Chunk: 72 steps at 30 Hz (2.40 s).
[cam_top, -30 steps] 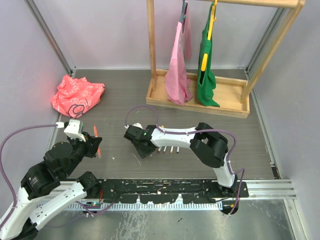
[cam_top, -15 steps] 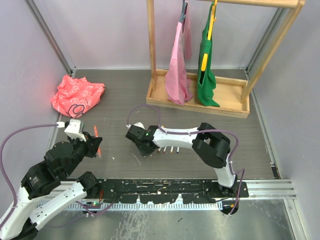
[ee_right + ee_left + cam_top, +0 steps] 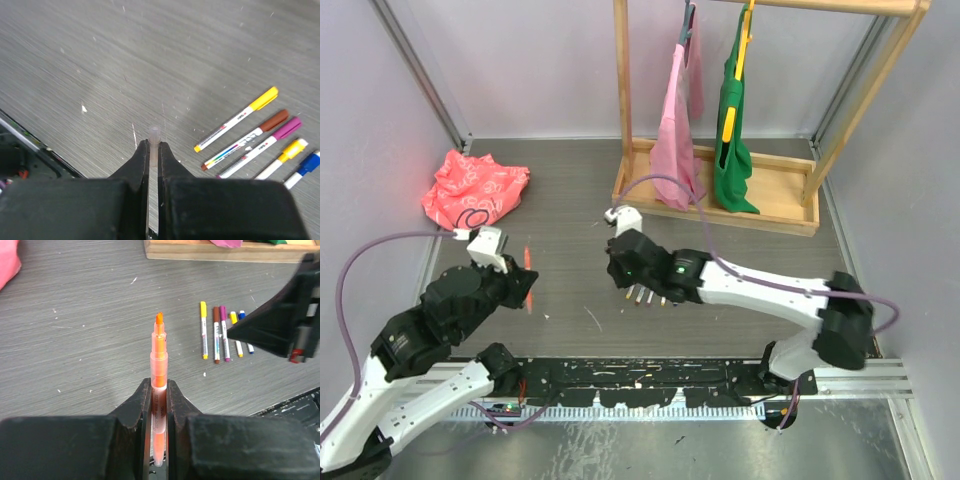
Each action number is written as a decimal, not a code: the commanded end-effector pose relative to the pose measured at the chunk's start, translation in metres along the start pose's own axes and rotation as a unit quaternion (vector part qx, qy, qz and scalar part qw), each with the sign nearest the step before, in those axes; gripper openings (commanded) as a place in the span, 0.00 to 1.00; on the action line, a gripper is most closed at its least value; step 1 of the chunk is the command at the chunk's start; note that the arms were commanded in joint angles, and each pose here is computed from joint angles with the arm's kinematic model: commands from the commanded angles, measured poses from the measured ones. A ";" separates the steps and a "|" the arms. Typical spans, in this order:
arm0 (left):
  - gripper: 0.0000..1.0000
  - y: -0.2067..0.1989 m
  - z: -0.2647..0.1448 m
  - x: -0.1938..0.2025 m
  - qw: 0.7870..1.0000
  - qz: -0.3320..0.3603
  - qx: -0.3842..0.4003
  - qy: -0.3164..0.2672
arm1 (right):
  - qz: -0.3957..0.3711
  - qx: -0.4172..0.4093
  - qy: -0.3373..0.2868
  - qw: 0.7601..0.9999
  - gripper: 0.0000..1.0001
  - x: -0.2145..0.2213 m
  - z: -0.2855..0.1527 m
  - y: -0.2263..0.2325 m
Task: Insert the pens into the pen caps
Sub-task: Insert the pen cap onto the pen.
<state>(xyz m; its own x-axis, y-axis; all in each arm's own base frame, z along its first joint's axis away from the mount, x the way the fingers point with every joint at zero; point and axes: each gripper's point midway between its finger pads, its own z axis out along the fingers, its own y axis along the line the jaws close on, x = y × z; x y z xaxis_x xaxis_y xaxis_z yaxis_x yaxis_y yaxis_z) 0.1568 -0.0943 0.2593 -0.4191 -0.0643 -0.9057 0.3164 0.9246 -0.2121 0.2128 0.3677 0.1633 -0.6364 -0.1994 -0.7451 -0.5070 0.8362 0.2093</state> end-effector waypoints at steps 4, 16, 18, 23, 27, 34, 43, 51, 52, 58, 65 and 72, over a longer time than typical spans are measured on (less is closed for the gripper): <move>0.00 -0.056 0.011 -0.038 0.994 -0.011 0.105 -0.017 | 0.103 -0.110 -0.247 0.957 0.00 -0.094 -0.093 0.004; 0.00 -0.151 0.035 -0.041 0.963 -0.048 0.265 0.024 | 0.224 -0.266 -0.422 0.838 0.00 -0.114 -0.208 -0.016; 0.00 -0.168 0.030 -0.040 0.958 -0.038 0.285 0.020 | 0.235 -0.280 -0.432 0.825 0.00 -0.111 -0.215 -0.019; 0.00 -0.204 0.023 -0.034 0.944 -0.016 0.329 0.014 | 0.240 -0.327 -0.446 0.798 0.00 -0.105 -0.227 -0.014; 0.00 -0.220 0.019 -0.033 0.935 -0.010 0.354 0.007 | 0.233 -0.342 -0.443 0.795 0.00 -0.104 -0.229 -0.008; 0.00 -0.226 0.019 -0.027 0.931 -0.002 0.365 0.017 | 0.243 -0.362 -0.457 0.775 0.00 -0.103 -0.240 -0.010; 0.00 -0.228 0.021 -0.023 0.930 0.003 0.367 0.024 | 0.236 -0.361 -0.445 0.785 0.00 -0.102 -0.233 -0.005; 0.00 -0.227 0.020 -0.021 0.930 0.005 0.367 0.028 | 0.232 -0.356 -0.441 0.791 0.00 -0.101 -0.228 -0.004; 0.00 -0.227 0.020 -0.020 0.930 0.005 0.367 0.029 | 0.232 -0.355 -0.440 0.791 0.00 -0.101 -0.227 -0.003; 0.00 -0.225 0.021 -0.019 0.931 0.005 0.363 0.030 | 0.231 -0.353 -0.438 0.794 0.00 -0.102 -0.225 -0.003; 0.00 -0.224 0.022 -0.019 0.933 0.007 0.358 0.030 | 0.217 -0.369 -0.424 0.798 0.00 -0.097 -0.223 0.006; 0.00 -0.223 0.022 -0.020 0.934 0.006 0.356 0.028 | 0.212 -0.371 -0.418 0.802 0.00 -0.095 -0.221 0.008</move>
<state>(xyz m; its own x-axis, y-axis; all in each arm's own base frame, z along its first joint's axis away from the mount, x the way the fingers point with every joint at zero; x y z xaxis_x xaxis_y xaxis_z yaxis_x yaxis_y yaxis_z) 0.1119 -0.3063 0.2984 -0.4892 0.0302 -0.8717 0.7807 0.4607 -0.4222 0.1468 0.2847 0.3505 -0.3990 0.6646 -0.6317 -0.7227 0.1960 0.6628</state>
